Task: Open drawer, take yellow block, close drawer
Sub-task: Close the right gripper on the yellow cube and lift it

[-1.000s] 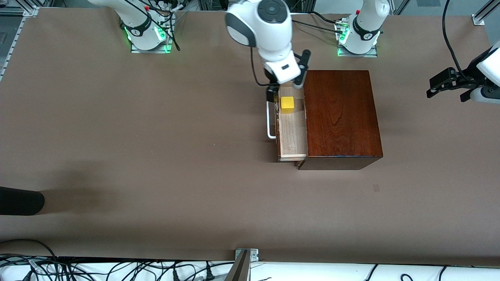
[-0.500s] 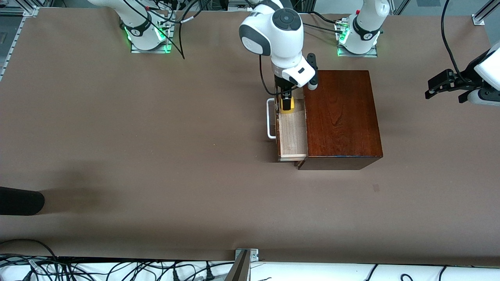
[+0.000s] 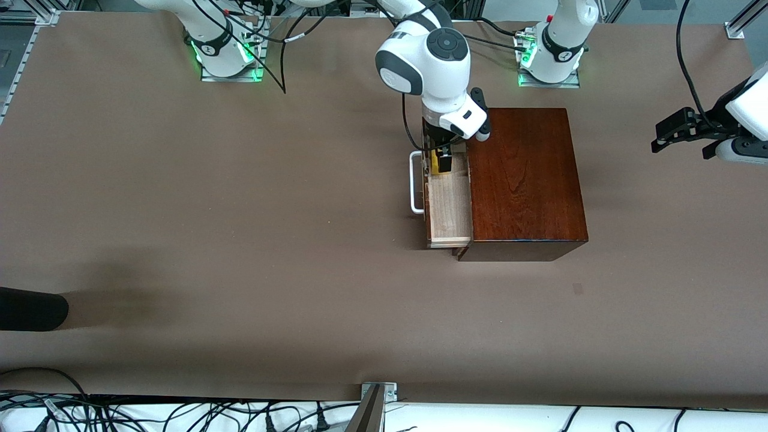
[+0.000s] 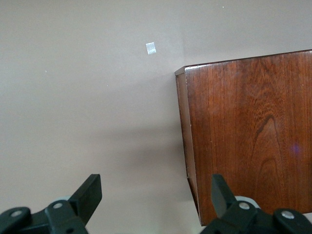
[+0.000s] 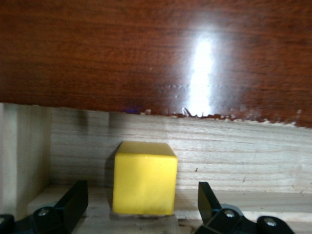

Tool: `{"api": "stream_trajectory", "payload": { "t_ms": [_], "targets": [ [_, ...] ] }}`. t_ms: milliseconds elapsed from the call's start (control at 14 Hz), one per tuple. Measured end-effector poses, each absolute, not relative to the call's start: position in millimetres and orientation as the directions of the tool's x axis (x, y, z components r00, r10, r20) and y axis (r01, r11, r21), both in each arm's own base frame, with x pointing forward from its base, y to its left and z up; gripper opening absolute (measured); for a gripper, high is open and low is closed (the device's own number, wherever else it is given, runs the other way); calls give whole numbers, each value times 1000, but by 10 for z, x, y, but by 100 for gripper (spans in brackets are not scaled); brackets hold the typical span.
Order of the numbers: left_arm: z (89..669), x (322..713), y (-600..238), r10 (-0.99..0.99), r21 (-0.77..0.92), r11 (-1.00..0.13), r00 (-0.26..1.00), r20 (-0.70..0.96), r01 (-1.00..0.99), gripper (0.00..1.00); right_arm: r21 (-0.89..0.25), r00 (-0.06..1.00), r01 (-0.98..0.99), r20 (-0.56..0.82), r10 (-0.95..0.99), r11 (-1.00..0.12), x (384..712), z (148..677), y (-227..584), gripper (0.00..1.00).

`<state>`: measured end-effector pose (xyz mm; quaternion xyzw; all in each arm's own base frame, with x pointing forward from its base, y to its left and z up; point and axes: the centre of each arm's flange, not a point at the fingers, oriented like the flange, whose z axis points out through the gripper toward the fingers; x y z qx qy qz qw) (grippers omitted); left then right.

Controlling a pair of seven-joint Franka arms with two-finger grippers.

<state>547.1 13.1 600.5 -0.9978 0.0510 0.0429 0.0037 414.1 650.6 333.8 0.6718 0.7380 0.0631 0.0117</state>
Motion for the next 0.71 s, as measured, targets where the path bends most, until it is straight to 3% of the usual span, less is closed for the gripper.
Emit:
{"api": "stream_trajectory", "payload": {
  "t_ms": [500,571,714],
  "targets": [
    [6006,5472,114,-104,-3,-994,991,-86,-105,100,106,-100,990,60,993,93,4149,3097,6527,100],
    [6008,5472,113,-105,-3,-994,991,-85,-105,100,108,-101,990,59,993,95,4148,3075,6531,93],
    [6009,5472,112,-105,-3,-994,991,-85,-106,100,119,-108,988,57,993,100,4152,3050,6539,68]
  ]
}}
